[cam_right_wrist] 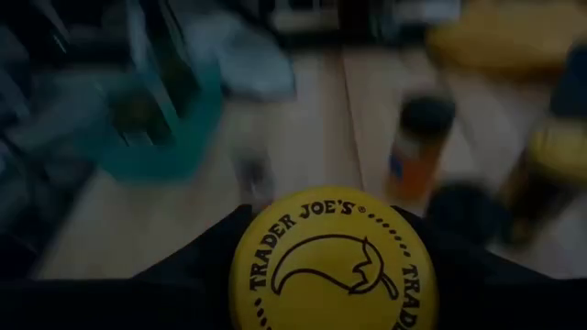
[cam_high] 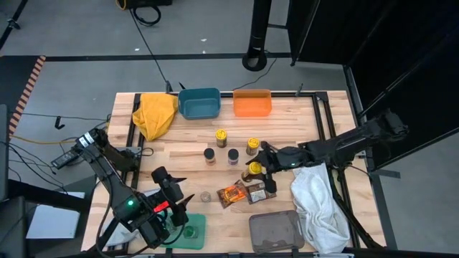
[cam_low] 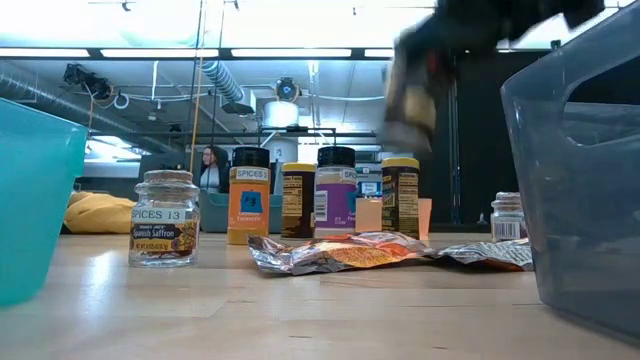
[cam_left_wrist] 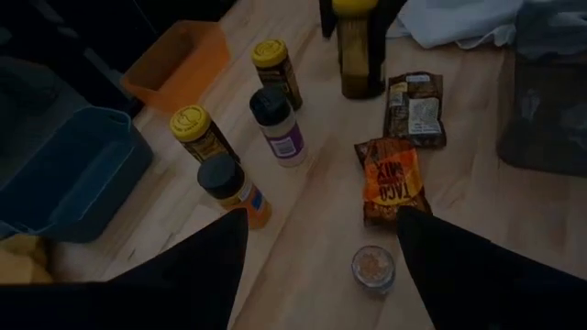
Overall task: Sort spices by type
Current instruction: Put the bottom right yellow seasoning bottle into the black bin
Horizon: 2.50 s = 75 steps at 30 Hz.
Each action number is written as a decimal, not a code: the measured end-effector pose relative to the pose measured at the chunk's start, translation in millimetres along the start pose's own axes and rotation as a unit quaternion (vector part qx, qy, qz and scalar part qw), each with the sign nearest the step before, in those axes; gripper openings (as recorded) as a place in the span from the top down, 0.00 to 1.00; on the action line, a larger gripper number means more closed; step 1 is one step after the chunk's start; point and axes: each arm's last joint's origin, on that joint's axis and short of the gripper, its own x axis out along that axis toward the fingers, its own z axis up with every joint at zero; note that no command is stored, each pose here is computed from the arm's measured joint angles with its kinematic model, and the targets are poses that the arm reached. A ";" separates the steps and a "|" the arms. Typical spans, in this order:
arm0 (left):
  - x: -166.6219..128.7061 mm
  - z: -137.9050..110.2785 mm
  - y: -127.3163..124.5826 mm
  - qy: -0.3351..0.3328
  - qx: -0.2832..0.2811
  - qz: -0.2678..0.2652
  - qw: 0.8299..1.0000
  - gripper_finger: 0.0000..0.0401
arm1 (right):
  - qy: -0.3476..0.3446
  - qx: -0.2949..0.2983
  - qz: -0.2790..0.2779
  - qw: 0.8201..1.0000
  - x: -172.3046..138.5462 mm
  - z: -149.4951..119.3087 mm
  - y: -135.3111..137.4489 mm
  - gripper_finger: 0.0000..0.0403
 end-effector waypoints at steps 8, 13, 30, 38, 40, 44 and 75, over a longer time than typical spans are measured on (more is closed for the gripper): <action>0.0 0.3 0.5 -0.007 0.002 0.004 1.000 0.29 | -0.033 -0.054 0.101 0.993 -27.3 24.5 57.0 0.43; 0.0 0.2 0.8 -0.006 0.012 0.005 1.000 0.29 | 0.023 -0.018 0.116 0.993 -41.7 14.0 87.2 0.43; -0.1 -0.4 4.2 -0.014 0.029 0.020 0.999 0.29 | 0.031 0.003 0.086 0.996 -29.6 -9.5 144.5 0.43; -0.1 -0.4 4.2 -0.014 0.030 0.020 0.999 0.29 | 0.118 -0.073 0.079 0.987 -7.4 -1.6 162.8 0.43; -0.1 -0.4 4.2 -0.014 0.029 0.020 0.999 0.29 | 0.138 -0.080 0.074 0.984 -5.1 -5.1 163.9 0.43; 0.0 -0.4 4.2 -0.014 0.029 0.020 0.999 0.29 | 0.141 -0.079 0.076 0.984 1.7 -9.9 167.4 0.41; 0.2 -0.5 4.5 -0.019 0.030 0.023 0.999 0.29 | 0.148 -0.070 0.085 0.983 41.7 -42.5 159.5 0.42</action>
